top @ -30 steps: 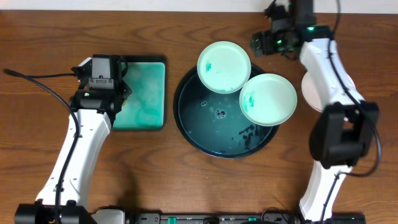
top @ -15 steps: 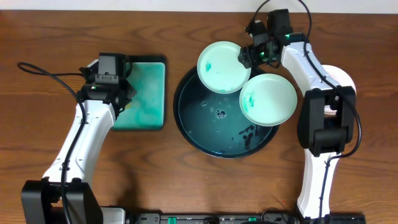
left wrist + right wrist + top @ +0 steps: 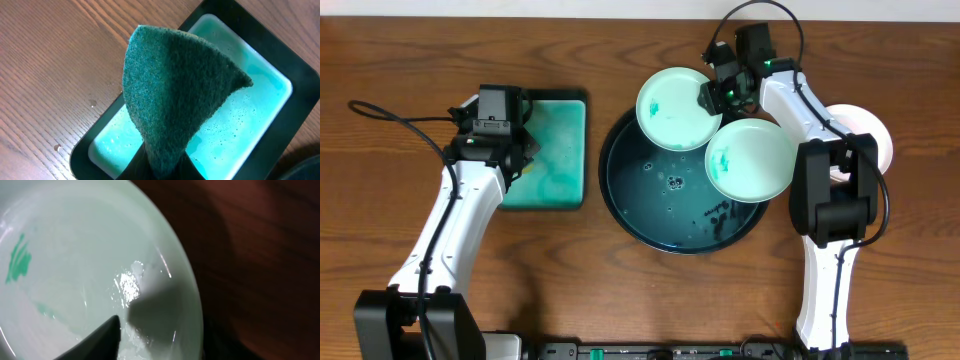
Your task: Clean dirty plates on tray and stack at the side
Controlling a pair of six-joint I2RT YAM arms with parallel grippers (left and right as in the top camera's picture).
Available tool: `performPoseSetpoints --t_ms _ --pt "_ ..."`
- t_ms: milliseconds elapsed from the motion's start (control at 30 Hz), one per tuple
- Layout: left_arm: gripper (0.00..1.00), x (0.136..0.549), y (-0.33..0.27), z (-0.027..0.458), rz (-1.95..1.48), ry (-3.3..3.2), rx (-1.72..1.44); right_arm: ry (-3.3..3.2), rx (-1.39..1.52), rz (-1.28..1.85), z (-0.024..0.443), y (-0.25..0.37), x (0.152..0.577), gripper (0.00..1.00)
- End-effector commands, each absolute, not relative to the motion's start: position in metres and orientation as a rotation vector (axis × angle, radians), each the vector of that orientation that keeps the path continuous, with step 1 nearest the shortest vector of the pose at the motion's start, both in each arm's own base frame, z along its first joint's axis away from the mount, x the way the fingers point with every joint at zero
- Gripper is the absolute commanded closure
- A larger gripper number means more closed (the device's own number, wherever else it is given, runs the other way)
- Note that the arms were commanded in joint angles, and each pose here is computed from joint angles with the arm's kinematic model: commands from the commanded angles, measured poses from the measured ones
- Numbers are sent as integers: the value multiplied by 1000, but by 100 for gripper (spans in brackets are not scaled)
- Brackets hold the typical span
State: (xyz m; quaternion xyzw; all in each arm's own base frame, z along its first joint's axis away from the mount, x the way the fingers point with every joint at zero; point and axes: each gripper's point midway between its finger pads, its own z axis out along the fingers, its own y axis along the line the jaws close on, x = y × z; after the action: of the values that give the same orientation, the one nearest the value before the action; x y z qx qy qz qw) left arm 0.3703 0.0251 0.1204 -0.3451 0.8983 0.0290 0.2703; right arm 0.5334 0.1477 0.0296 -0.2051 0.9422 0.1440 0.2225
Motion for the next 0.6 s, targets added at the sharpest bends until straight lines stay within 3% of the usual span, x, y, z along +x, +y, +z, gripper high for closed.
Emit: performPoseSetpoints --t_ms 0,100,367,567 --pt "93 370 27 121 86 2419 -927 2622 -547 447 26 156 530 78" --pt "93 370 27 120 87 2420 -927 2630 -491 481 36 158 529 99" --pt "93 385 -10 123 -149 2509 -654 2618 -500 543 77 172 513 99" --pt "93 395 -38 132 -347 2500 -543 2755 -527 655 69 184 472 99"
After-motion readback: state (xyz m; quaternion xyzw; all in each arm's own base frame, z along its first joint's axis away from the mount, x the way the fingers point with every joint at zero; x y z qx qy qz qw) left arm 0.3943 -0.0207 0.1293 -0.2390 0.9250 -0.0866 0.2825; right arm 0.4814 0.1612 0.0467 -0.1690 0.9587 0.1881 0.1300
